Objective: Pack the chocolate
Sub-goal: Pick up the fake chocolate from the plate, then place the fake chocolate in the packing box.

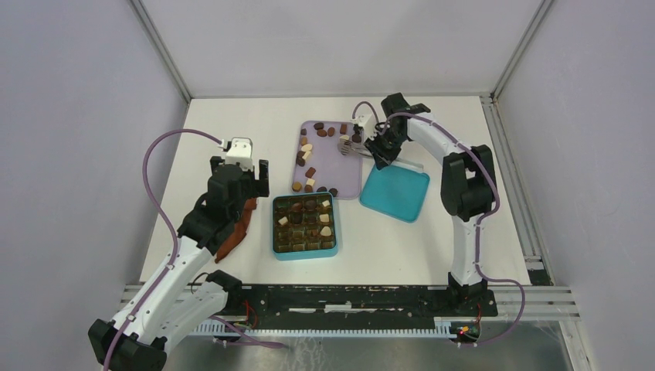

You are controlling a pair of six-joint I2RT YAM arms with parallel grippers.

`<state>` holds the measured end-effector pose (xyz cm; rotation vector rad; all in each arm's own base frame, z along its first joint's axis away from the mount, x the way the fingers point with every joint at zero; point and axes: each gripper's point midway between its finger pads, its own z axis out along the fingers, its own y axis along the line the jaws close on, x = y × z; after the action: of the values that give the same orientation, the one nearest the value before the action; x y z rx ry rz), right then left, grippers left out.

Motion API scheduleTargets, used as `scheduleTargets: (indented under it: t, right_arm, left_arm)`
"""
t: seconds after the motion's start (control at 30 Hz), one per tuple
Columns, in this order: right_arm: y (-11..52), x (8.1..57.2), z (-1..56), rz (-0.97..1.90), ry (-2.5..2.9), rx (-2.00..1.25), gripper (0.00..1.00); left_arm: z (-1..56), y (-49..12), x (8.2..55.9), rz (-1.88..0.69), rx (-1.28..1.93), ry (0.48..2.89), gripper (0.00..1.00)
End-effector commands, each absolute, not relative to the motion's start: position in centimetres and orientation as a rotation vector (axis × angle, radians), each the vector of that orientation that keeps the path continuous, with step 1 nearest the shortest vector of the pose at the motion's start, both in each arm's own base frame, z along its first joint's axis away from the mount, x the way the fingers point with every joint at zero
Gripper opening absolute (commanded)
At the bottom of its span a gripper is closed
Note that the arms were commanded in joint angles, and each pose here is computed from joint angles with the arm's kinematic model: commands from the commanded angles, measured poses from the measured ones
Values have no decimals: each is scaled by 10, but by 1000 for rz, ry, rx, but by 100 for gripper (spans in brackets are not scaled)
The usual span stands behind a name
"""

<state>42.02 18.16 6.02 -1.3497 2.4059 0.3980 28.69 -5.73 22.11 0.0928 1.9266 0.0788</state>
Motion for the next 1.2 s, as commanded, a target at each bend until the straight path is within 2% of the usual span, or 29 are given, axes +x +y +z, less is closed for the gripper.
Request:
scheduleTargets:
  t: [0.0, 0.7, 1.17]
  right_arm:
    - [193, 417, 95, 452, 2295, -1337, 9]
    - [205, 383, 122, 586, 2157, -1383, 7]
    - [231, 320, 146, 729, 1999, -1505, 7]
  left_arm:
    - [232, -57, 292, 83, 107, 1890, 90]
    - [231, -58, 292, 80, 109, 1892, 90]
    - [234, -55, 291, 92, 94, 1884, 90]
